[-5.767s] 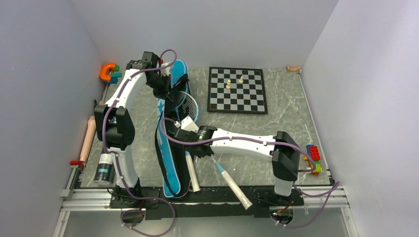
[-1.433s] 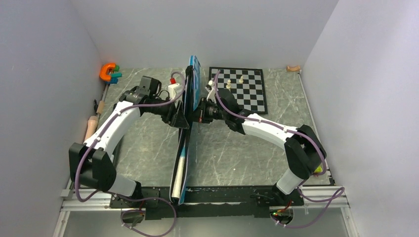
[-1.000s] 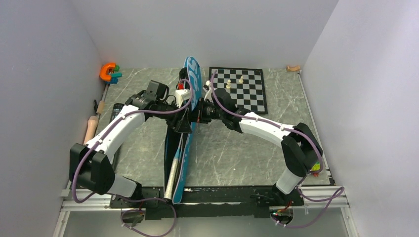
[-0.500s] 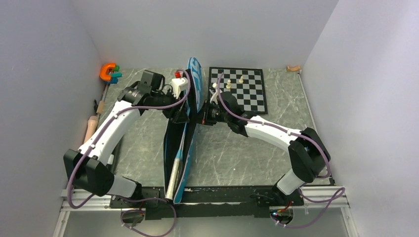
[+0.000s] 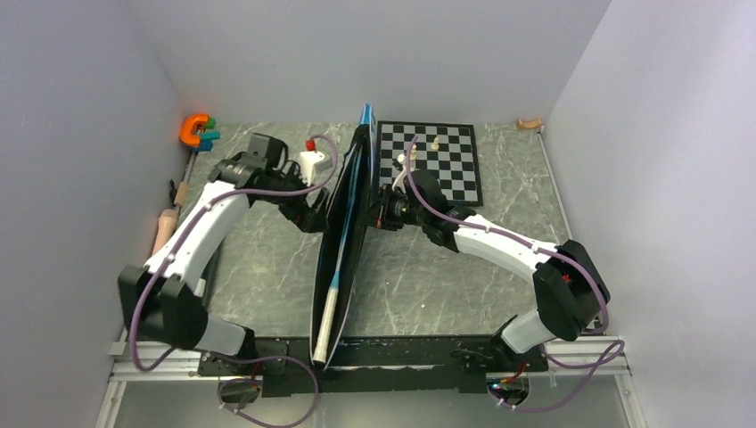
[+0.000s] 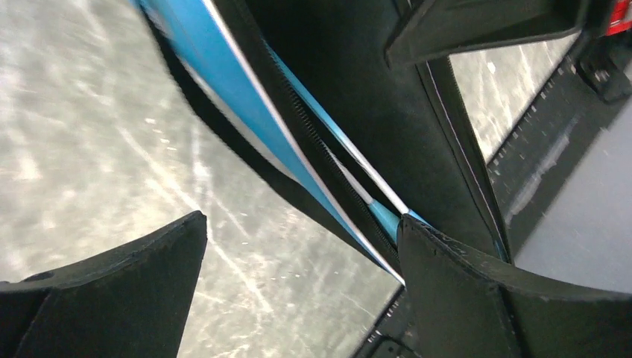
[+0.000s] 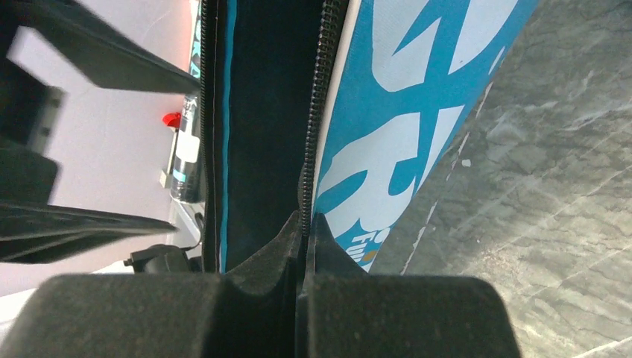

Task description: Pack up the badminton gear

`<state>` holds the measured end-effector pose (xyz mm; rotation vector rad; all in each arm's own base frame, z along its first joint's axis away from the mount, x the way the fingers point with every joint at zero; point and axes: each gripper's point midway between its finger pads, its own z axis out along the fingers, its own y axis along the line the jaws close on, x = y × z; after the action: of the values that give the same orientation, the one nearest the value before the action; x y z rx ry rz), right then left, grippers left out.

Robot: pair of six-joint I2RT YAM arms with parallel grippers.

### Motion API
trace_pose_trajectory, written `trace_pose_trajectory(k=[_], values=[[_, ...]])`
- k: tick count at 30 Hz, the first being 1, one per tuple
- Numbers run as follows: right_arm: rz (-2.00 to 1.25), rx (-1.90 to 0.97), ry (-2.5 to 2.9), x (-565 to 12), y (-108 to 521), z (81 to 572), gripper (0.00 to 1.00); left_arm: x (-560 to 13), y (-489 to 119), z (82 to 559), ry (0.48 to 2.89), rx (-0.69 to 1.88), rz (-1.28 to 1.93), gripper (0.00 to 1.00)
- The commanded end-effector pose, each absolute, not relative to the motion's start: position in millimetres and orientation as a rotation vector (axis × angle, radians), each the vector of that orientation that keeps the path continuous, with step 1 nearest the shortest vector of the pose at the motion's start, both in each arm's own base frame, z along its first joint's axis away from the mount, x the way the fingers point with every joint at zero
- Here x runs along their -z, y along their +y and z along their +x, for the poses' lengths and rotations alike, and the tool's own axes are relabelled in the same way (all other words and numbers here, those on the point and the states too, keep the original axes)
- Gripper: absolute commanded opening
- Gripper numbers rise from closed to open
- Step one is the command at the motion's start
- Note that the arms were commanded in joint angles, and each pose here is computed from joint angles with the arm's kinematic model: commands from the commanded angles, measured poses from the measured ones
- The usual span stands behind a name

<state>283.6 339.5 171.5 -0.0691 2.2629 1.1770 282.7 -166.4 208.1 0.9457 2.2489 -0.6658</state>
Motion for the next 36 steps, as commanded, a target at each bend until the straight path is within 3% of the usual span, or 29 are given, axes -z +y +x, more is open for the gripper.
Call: trace_pose_trajectory(k=[1,10,20,36], values=[[-0.094,-1.188,2.212,-186.8,340.2,286.6,0.00,-184.6,-190.6,255.6,2.348,0.927,1.059,0.99],[-0.097,-1.179,2.204,-189.8,337.4,285.5,0.00,-194.2,-225.7,228.9,2.222,1.128,1.160,0.99],[-0.111,-1.205,2.195,-194.9,344.8,289.2,0.00,-173.9,-238.3,220.8,2.219,1.171,1.212,0.99],[-0.127,-1.265,2.156,-214.2,363.4,292.9,0.00,-156.2,-263.1,228.8,2.259,0.816,1.250,0.99]])
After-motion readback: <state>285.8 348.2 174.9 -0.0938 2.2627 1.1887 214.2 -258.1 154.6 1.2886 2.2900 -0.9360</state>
